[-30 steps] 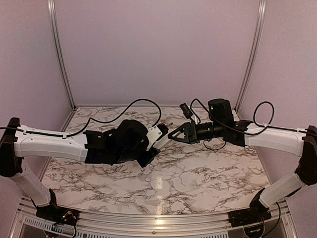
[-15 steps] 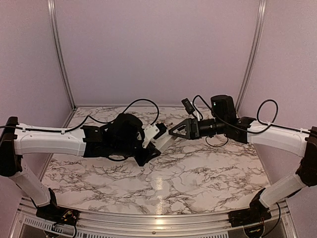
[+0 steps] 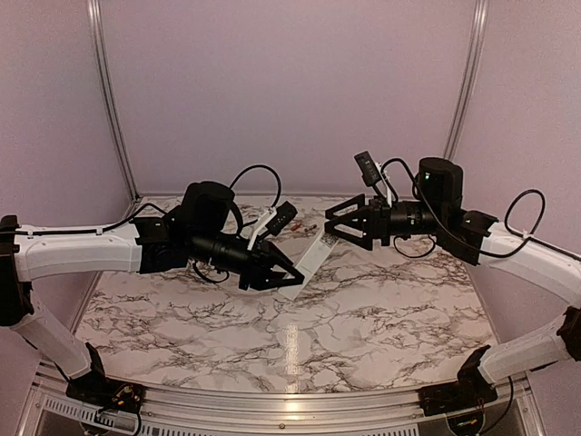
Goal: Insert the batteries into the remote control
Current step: Pass from the left arm to the right
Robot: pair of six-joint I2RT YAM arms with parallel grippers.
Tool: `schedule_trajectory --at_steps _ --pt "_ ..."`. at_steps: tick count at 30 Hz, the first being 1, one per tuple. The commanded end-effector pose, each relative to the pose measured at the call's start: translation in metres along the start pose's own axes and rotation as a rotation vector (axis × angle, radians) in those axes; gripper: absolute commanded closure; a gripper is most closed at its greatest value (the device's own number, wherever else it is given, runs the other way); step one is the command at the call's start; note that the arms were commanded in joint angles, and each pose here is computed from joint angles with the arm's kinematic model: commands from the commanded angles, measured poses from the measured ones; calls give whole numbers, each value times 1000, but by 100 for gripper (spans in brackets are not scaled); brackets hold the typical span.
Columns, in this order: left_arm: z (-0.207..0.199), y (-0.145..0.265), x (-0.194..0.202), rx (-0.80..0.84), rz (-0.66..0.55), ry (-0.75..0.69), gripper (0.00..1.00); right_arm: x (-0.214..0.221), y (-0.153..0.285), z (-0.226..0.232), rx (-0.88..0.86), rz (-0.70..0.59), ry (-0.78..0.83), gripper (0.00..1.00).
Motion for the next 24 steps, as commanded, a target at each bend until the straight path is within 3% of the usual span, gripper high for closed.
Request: schedule_trajectory --at_steps 1,8,12,21,24 --pt "-19 4 -12 162 -32 -31 99 6 -9 8 -149 10 17 14" --pt "-19 10 -17 144 -80 -32 99 11 -26 21 -232 33 0 31" --pt "-17 14 -19 155 -106 -27 100 18 -32 21 -258 40 -23 49" --pt "-14 16 -19 167 -110 -16 100 11 -32 26 -318 15 -36 77" --pt "-10 18 -20 154 -124 -2 95 10 -32 25 -318 12 -40 89"
Point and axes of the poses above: each gripper's point midway between its finger pads, its own y axis back along the fingers, its own z axis along the line the jaws close on, x = y × z, the point moved 8 cm from there along y, back along the fingers, and after that the axes turned 10 degrees about y, right-handed, at the moved point
